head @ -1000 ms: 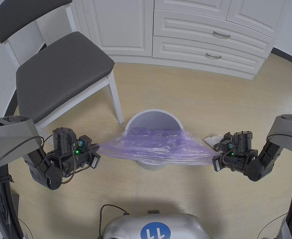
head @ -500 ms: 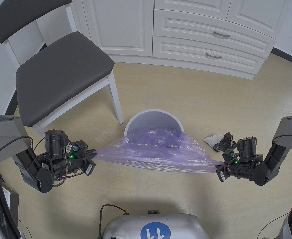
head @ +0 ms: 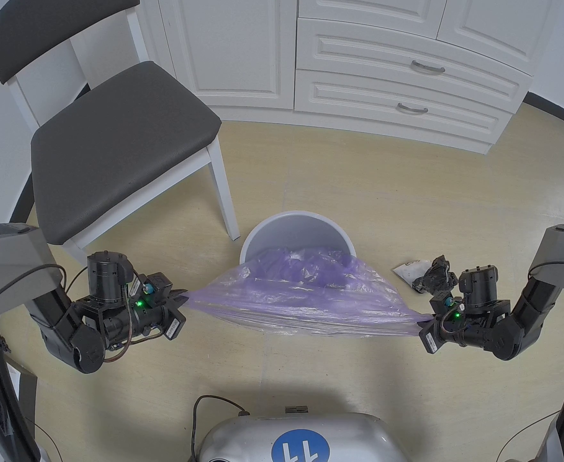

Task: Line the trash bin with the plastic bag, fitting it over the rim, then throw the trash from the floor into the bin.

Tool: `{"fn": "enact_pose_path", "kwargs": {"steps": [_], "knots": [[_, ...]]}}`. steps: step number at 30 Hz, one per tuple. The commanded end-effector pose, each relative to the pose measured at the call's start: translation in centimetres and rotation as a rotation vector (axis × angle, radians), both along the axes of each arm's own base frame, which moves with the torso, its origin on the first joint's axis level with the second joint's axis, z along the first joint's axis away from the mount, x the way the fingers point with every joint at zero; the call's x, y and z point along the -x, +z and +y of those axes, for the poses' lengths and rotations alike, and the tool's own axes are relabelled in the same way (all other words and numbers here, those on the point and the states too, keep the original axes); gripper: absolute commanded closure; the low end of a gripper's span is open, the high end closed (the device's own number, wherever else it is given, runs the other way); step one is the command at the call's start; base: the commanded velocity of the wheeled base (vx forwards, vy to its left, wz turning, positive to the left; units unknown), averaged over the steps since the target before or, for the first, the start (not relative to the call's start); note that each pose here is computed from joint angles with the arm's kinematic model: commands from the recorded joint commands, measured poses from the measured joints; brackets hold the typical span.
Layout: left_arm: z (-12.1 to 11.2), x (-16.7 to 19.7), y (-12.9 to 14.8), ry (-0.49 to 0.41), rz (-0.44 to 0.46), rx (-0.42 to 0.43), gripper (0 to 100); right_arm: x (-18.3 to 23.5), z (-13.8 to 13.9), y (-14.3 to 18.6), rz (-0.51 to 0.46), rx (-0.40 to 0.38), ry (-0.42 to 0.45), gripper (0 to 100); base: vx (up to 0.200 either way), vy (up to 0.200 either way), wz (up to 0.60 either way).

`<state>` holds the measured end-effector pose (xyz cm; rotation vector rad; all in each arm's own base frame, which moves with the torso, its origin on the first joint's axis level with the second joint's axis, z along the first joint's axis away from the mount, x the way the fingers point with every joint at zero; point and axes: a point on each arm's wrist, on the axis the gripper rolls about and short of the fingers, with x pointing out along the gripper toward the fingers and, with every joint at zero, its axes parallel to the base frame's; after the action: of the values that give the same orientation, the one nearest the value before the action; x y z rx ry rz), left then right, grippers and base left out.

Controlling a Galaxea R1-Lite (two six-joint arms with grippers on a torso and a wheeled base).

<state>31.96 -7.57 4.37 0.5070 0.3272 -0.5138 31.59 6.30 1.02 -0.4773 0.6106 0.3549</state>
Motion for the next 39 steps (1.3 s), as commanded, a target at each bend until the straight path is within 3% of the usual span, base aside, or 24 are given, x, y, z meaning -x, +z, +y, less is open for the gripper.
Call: {"fn": "enact_pose_path", "kwargs": {"steps": [1, 7, 10, 11, 13, 14, 17, 22, 27, 33, 39], "knots": [[-0.9, -1.8, -2.8, -0.003, 0.032, -0.002, 100, -1.4, 0.8, -1.5, 0.004, -0.033, -0.023, 100, 0.0, 0.0, 0.0], [-1.6, -2.7, -3.7, 0.036, 0.016, -0.01, 100, -2.9, 3.2, -3.1, -0.059, -0.159, -0.046, 100, 0.0, 0.0, 0.0], [-2.6, -3.3, -3.5, 0.07, -0.001, 0.038, 100, -3.5, 3.9, -3.6, -0.102, -0.206, -0.049, 100, 0.0, 0.0, 0.0], [-3.4, -3.7, -3.2, 0.107, -0.033, 0.089, 100, -3.8, 4.3, -3.8, -0.133, -0.227, -0.055, 100, 0.0, 0.0, 0.0], [-3.7, -3.8, -3.1, 0.116, -0.045, 0.105, 100, -3.9, 4.3, -3.7, -0.144, -0.234, -0.056, 100, 0.0, 0.0, 0.0], [-4.8, -4.1, -2.1, 0.144, -0.129, 0.171, 100, -4.5, 4.8, -3.0, -0.209, -0.286, -0.07, 100, 0.0, 0.0, 0.0], [-5.4, -4.2, -1.4, 0.149, -0.184, 0.196, 100, -4.8, 5.2, -2.5, -0.248, -0.336, -0.077, 100, 0.0, 0.0, 0.0], [-5.9, -4.1, -1.0, 0.154, -0.197, 0.215, 100, -5.2, 5.0, -2.0, -0.278, -0.355, -0.087, 100, 0.0, 0.0, 0.0], [-5.5, -4.4, -1.5, 0.166, -0.176, 0.206, 100, -5.3, 4.6, -2.6, -0.248, -0.336, -0.106, 100, 0.0, 0.0, 0.0], [-3.8, -5.1, -2.8, 0.219, -0.091, 0.154, 100, -5.3, 4.2, -3.5, -0.204, -0.299, -0.133, 100, 0.0, 0.0, 0.0], [-3.5, -5.8, -3.0, 0.232, -0.094, 0.152, 100, -5.3, 4.3, -3.9, -0.195, -0.291, -0.132, 100, 0.0, 0.0, 0.0]]}}
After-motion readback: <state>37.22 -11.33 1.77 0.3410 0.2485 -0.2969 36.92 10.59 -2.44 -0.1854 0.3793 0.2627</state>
